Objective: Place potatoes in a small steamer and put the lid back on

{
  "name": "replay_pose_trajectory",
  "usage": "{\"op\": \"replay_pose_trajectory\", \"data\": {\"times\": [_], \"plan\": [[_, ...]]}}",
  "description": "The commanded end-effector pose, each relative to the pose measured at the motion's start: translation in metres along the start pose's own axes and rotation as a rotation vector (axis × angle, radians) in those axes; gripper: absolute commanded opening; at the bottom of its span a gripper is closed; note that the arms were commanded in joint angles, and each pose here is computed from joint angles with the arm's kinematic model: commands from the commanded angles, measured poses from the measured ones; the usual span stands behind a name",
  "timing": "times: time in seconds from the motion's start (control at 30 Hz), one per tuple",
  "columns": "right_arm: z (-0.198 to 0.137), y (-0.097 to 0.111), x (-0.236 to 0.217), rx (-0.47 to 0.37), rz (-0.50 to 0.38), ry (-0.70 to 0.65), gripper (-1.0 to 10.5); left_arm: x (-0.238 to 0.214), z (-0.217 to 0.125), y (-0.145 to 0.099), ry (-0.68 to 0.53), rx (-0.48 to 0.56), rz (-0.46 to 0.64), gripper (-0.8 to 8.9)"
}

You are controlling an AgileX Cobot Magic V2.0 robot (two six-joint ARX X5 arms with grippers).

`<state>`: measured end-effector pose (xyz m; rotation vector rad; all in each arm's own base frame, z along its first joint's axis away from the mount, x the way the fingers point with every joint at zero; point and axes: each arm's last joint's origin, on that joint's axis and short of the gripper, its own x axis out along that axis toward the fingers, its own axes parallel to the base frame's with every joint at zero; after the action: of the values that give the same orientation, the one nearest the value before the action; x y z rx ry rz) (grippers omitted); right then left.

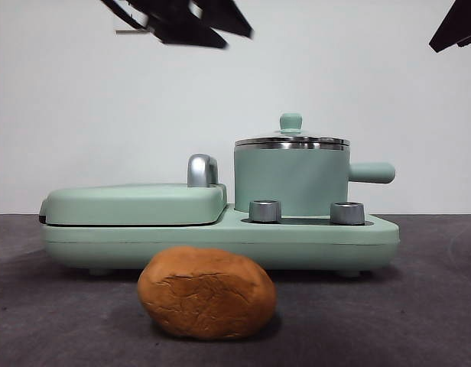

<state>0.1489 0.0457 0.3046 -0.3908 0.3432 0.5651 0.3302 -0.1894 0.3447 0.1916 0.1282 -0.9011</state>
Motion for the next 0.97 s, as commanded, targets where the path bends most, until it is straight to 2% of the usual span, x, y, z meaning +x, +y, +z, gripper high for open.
{"op": "replay_pose_trajectory", "data": {"times": [0.03,0.17,0.37,0.63,0.97], "plan": [[0.005,-0.001,-0.001,0.018,-0.004,-0.020,3.0,0.032,0.002,0.001,-0.010,0.018,-0.026,3.13],[0.005,-0.001,-0.001,0.018,-0.004,-0.020,3.0,0.068,-0.007,-0.001,-0.007,0.015,-0.057,3.13],[0.005,-0.001,-0.001,0.018,-0.004,-0.020,3.0,0.097,-0.027,-0.006,0.013,0.002,-0.083,3.12],[0.005,-0.001,-0.001,0.021,-0.004,-0.020,3.0,0.113,-0.051,-0.008,0.076,-0.068,-0.099,3.12],[0.005,-0.001,-0.001,0.023,-0.005,-0.019,3.0,0.114,-0.058,-0.009,0.114,-0.074,-0.103,3.11]]}}
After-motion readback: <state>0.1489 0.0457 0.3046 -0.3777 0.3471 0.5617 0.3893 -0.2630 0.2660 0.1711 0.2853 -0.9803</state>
